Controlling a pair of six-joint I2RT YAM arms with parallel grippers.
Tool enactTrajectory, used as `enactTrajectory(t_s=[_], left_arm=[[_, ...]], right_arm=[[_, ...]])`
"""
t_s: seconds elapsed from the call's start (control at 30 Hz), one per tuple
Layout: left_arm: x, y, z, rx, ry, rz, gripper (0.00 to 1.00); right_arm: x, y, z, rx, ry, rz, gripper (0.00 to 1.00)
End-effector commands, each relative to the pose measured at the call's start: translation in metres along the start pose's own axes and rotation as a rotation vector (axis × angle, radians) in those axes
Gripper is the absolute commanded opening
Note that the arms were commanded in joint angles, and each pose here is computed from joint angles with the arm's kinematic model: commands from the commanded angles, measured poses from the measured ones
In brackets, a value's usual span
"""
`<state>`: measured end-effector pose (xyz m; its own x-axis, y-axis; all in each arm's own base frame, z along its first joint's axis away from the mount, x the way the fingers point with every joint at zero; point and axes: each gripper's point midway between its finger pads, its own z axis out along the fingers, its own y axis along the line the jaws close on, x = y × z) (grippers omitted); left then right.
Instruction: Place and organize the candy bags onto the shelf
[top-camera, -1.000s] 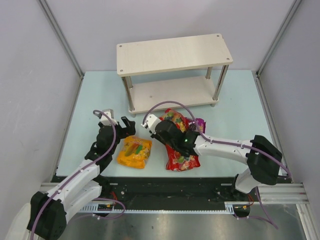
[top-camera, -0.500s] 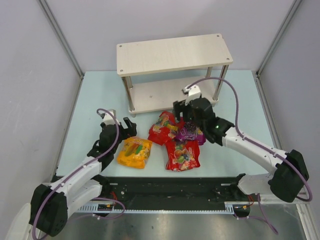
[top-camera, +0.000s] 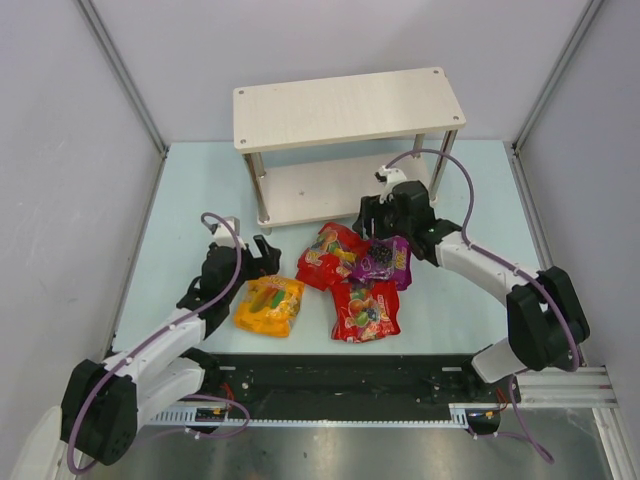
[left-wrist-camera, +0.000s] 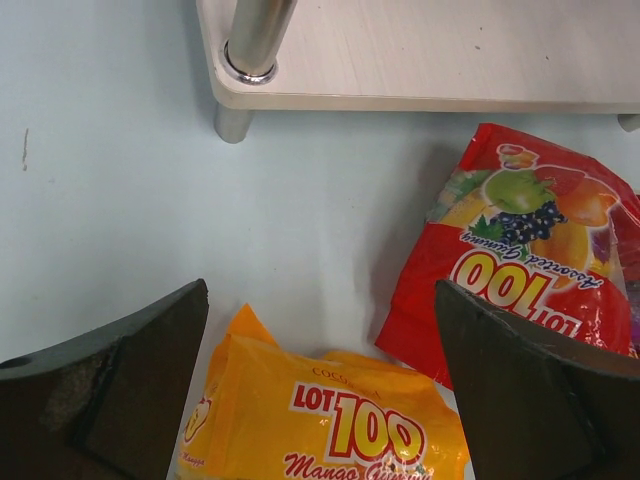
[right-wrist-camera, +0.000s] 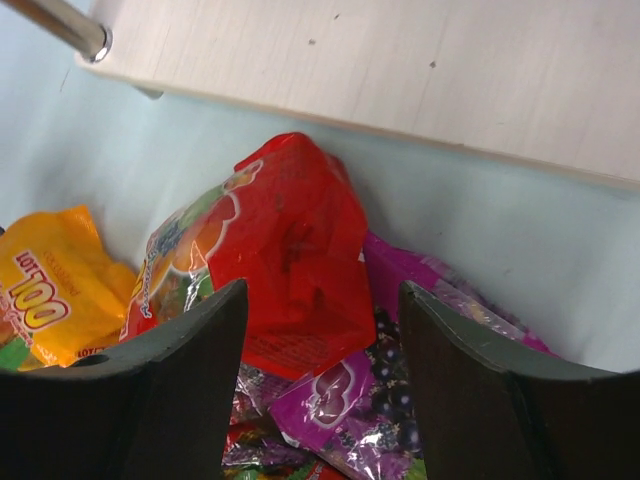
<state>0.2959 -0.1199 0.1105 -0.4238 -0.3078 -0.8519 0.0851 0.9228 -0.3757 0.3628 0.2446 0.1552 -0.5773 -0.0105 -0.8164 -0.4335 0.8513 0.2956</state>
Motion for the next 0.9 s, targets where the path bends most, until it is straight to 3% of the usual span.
enactTrajectory(t_s=[0.0, 0.1, 0.47, 0.87], left_arm=[[-0.025, -0.022, -0.001, 0.07, -0.057, -0.014, 1.0], [-0.023, -0.022, 0.001, 0.075, -0.046, -0.016, 1.0], [-0.027, -0.026, 0.003, 0.08, -0.045, -0.011, 1.0], [-0.024, -0.027, 0.005, 0.084, -0.033, -0.015, 1.0]], right_arm=[[0.005, 0.016, 0.007, -0.104, 0.02, -0.07, 0.64], [0.015, 0.016, 0.013, -0.101, 0.046, -0.08, 0.58], [0.046, -0.008, 0.019, 0.007, 0.151, -0.062, 0.5], [0.05, -0.008, 0.035, -0.01, 0.143, -0.043, 0.44]])
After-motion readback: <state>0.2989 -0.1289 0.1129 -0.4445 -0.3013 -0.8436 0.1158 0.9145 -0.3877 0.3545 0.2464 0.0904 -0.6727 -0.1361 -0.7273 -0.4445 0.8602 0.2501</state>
